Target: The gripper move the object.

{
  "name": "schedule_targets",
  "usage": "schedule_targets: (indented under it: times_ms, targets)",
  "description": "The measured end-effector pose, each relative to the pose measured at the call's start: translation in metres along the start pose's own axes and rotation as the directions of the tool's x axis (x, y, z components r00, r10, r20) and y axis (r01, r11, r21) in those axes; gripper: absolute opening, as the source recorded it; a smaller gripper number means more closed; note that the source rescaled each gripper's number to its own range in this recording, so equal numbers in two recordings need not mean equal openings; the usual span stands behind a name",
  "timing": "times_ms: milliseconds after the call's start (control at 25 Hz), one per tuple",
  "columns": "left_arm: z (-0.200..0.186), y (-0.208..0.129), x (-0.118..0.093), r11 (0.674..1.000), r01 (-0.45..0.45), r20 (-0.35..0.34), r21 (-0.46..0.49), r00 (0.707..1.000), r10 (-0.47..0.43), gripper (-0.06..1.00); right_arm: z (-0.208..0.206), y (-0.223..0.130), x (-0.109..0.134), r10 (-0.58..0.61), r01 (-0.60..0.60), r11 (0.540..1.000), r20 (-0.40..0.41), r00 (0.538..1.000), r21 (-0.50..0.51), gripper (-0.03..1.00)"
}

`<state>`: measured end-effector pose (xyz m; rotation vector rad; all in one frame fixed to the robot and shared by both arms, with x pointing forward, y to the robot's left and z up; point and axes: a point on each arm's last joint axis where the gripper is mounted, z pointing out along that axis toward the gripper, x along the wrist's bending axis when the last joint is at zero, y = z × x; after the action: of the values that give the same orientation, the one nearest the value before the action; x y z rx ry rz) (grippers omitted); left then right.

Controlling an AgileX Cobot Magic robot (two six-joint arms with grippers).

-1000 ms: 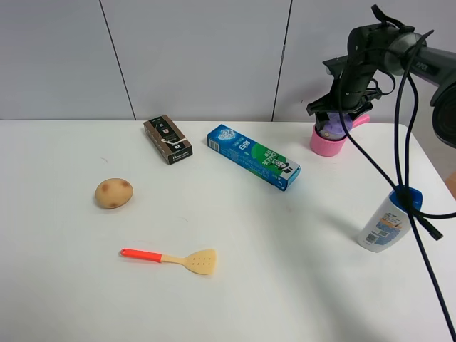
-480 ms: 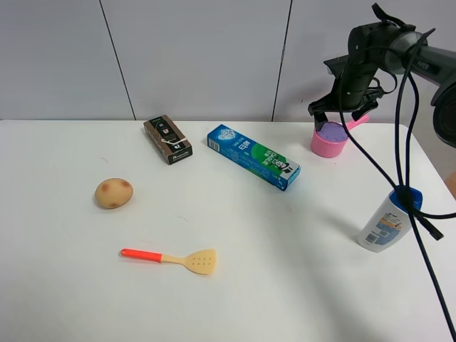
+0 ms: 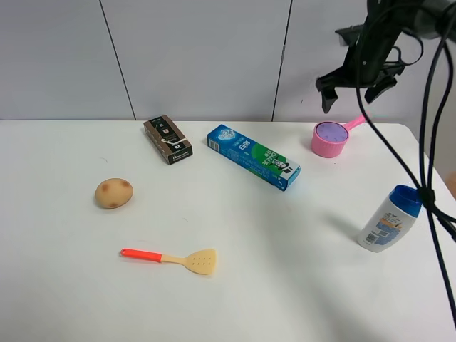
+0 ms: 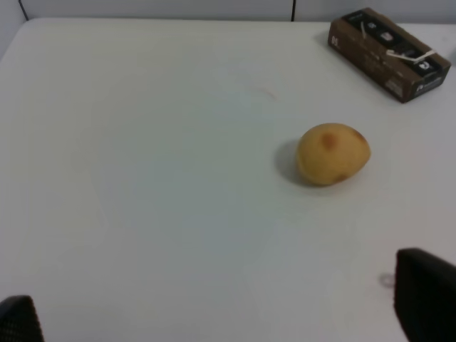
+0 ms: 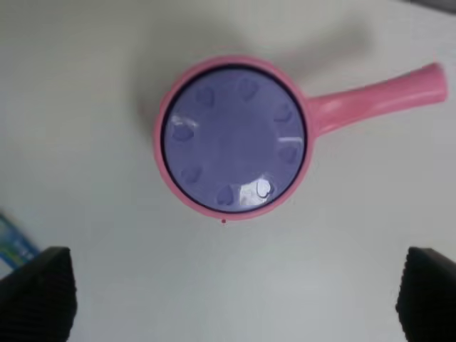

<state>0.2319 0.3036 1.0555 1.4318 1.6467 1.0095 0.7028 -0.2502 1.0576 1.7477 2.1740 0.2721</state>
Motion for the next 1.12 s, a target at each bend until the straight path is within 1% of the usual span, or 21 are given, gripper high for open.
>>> schedule_targets:
  times_ms: [200, 280, 360, 480, 720, 880, 920, 1000, 1120]
  targets:
    - [0.000, 0.000, 0.000, 1.000, 0.000, 0.000, 0.000, 1.000, 0.000, 1.00, -0.067, -0.003, -0.005, 0.026, -0.027, 0.991, -0.012, 1.000, -0.132, 0.93]
    - [0.000, 0.000, 0.000, 1.000, 0.000, 0.000, 0.000, 1.000, 0.000, 1.00, -0.095, -0.011, -0.007, 0.030, -0.030, 0.984, -0.003, 1.000, -0.177, 0.93]
    - [0.000, 0.000, 0.000, 1.000, 0.000, 0.000, 0.000, 1.000, 0.000, 1.00, -0.119, -0.026, -0.009, 0.031, -0.029, 0.980, 0.006, 1.000, -0.197, 0.93]
    - [0.000, 0.000, 0.000, 1.000, 0.000, 0.000, 0.000, 1.000, 0.000, 1.00, -0.148, -0.058, -0.009, 0.030, -0.028, 0.979, 0.009, 1.000, -0.204, 0.93]
    - [0.000, 0.000, 0.000, 1.000, 0.000, 0.000, 0.000, 1.000, 0.000, 1.00, -0.190, -0.143, -0.004, 0.040, -0.037, 0.979, 0.012, 0.999, -0.202, 0.93]
    - [0.000, 0.000, 0.000, 1.000, 0.000, 0.000, 0.000, 1.000, 0.000, 1.00, -0.205, -0.199, -0.004, 0.073, -0.058, 0.975, 0.063, 0.995, -0.216, 0.93]
    - [0.000, 0.000, 0.000, 1.000, 0.000, 0.000, 0.000, 1.000, 0.000, 1.00, -0.209, -0.214, -0.005, 0.093, -0.072, 0.971, 0.083, 0.992, -0.228, 0.93]
    - [0.000, 0.000, 0.000, 1.000, 0.000, 0.000, 0.000, 1.000, 0.000, 1.00, -0.218, -0.244, -0.005, 0.141, -0.110, 0.958, 0.100, 0.985, -0.264, 0.93]
    - [0.000, 0.000, 0.000, 1.000, 0.000, 0.000, 0.000, 1.000, 0.000, 1.00, -0.229, -0.286, -0.002, 0.204, -0.166, 0.928, 0.082, 0.975, -0.334, 0.93]
